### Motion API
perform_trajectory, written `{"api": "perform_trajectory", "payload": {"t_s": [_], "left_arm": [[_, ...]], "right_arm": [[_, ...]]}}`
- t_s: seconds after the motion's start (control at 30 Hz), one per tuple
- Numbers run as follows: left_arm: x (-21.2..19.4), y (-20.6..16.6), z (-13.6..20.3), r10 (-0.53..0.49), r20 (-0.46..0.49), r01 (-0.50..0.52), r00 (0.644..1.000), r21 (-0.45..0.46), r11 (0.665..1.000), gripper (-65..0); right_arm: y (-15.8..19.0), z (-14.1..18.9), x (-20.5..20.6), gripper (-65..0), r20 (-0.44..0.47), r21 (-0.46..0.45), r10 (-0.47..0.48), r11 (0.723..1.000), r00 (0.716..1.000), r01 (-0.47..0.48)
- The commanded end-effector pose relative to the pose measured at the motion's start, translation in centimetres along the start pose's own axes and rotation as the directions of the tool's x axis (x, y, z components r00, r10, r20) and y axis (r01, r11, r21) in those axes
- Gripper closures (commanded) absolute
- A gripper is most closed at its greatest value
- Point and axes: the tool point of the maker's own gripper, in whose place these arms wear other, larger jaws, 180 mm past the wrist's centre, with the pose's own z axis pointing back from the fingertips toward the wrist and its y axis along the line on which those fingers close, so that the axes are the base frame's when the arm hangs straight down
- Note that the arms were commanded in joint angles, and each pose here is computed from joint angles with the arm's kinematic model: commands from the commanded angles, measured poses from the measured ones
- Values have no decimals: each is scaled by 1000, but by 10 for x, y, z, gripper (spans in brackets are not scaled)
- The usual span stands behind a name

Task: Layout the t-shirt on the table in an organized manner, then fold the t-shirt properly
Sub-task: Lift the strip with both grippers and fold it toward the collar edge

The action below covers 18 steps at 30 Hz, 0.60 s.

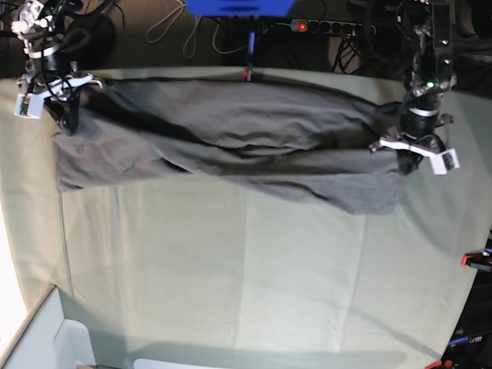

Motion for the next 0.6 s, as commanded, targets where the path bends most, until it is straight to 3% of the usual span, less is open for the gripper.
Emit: {"api": "perform_trajectory", "payload": {"t_s": [0.0, 0.17, 0.57], "left_arm": [[16, -2, 1, 0, 50, 2, 999, -27, 1000, -1], [13, -17, 2, -14, 43, 20, 999, -142, 990, -1], [7, 14, 0, 4, 28, -2, 1000, -72, 997, -1]], "right_arm": [[-1, 2, 13, 0, 48, 11, 9, 1000, 999, -10], [-7, 4, 13, 0, 49, -10, 8, 1000, 999, -7], [-29, 14, -4, 0, 16, -71, -24, 997, 1000, 25]]}}
